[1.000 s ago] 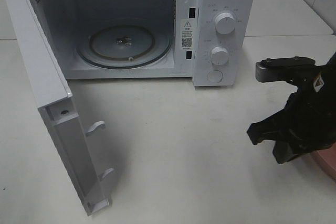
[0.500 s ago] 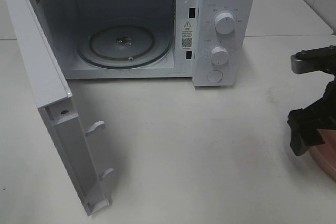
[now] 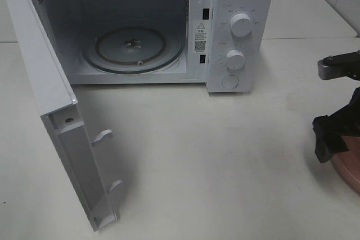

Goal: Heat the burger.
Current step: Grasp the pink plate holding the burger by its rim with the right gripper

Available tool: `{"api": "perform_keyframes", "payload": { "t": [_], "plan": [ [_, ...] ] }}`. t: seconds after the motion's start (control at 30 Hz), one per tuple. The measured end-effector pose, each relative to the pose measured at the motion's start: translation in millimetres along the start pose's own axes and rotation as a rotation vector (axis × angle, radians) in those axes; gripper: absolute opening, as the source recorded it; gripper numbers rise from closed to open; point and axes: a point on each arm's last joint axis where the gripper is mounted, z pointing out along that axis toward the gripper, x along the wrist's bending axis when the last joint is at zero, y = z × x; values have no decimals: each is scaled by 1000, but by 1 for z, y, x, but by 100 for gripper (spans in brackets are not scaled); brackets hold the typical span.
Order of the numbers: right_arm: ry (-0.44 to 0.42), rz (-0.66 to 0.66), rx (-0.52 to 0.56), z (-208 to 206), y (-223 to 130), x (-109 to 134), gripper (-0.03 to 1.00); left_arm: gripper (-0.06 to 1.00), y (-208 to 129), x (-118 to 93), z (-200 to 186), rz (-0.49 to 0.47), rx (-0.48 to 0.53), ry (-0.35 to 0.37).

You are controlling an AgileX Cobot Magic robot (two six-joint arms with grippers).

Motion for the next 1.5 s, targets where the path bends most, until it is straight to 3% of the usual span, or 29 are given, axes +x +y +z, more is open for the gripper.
{"api": "perform_keyframes", "payload": {
  "t": [0.63,0.8,0.87,0.9,0.93,0.97,1.0,1.03,1.07,1.13,1.5],
  "plan": [
    [1,-46,77,61,14,5,94,98,0,0,0,0,0,0],
    [3,-44,84,67,15,6,88,98,0,0,0,0,0,0],
    [-1,-26,83,67,15,6,77,98,0,0,0,0,0,0],
    [-1,-26,83,67,15,6,77,98,0,0,0,0,0,0],
    [-15,-15,74,67,16,5,66,98,0,0,0,0,0,0],
    [-15,-15,74,67,16,5,66,98,0,0,0,0,0,0],
    [-35,1,69,68,17,3,53,98,0,0,0,0,0,0],
    [-45,2,68,68,17,2,47,98,0,0,0,0,0,0],
    [-45,2,68,68,17,2,47,98,0,0,0,0,0,0],
    [-79,19,72,68,17,-1,20,98,0,0,0,0,0,0],
    [-99,8,94,66,15,-3,17,98,0,0,0,0,0,0]
  ]
}}
